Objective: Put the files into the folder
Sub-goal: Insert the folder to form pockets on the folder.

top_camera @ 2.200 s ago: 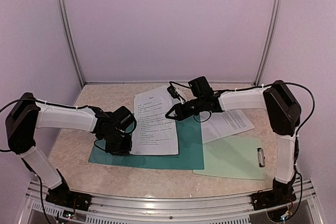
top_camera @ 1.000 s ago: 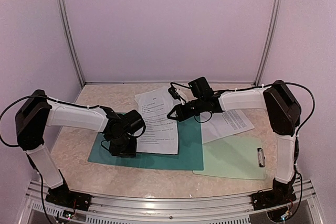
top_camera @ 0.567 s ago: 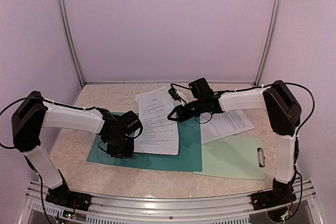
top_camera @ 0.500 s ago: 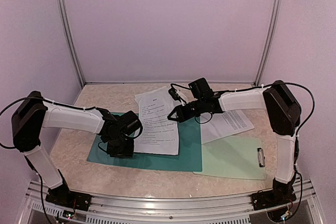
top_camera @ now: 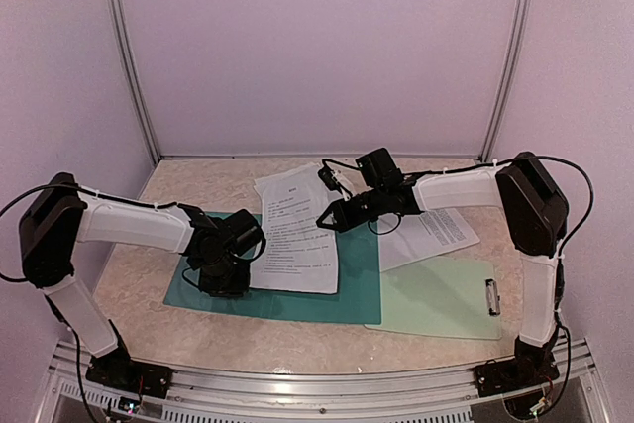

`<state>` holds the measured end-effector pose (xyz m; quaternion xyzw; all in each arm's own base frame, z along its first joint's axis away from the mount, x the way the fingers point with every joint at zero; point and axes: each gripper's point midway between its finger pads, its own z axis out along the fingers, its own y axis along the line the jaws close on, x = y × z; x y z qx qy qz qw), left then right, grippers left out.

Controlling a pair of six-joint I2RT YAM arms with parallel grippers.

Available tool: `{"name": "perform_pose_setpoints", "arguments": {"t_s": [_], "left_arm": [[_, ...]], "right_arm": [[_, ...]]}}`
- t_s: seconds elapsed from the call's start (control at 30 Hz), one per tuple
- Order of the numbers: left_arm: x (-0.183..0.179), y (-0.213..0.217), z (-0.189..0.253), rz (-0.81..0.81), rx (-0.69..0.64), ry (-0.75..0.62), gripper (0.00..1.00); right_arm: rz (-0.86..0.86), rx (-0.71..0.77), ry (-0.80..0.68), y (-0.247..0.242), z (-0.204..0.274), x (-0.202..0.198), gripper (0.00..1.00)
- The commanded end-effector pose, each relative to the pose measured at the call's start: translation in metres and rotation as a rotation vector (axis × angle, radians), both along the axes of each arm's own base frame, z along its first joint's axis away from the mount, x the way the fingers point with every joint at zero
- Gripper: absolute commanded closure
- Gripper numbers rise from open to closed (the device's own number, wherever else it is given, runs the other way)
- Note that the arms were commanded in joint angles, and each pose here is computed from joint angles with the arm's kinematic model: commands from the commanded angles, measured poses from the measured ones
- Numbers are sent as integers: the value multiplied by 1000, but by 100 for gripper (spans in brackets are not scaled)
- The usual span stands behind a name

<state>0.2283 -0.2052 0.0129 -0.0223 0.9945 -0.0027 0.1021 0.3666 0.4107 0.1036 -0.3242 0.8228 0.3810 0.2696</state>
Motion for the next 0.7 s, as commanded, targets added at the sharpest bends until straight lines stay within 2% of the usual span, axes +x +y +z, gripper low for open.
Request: {"name": "perform_pose_setpoints", "arguments": {"t_s": [0.0,0.4,0.67], "left_arm": [[-16,15,-14,10,40,62,78],[-9,6,-2,7,-8,17,97],[-5,0,1,6,-15,7,99]], "right_arm": [[1,-3,-3,-5,8,-4,100],[21,-19,-3,0,3,-10,100],[53,-24,4,9,-2,-18,100]]}}
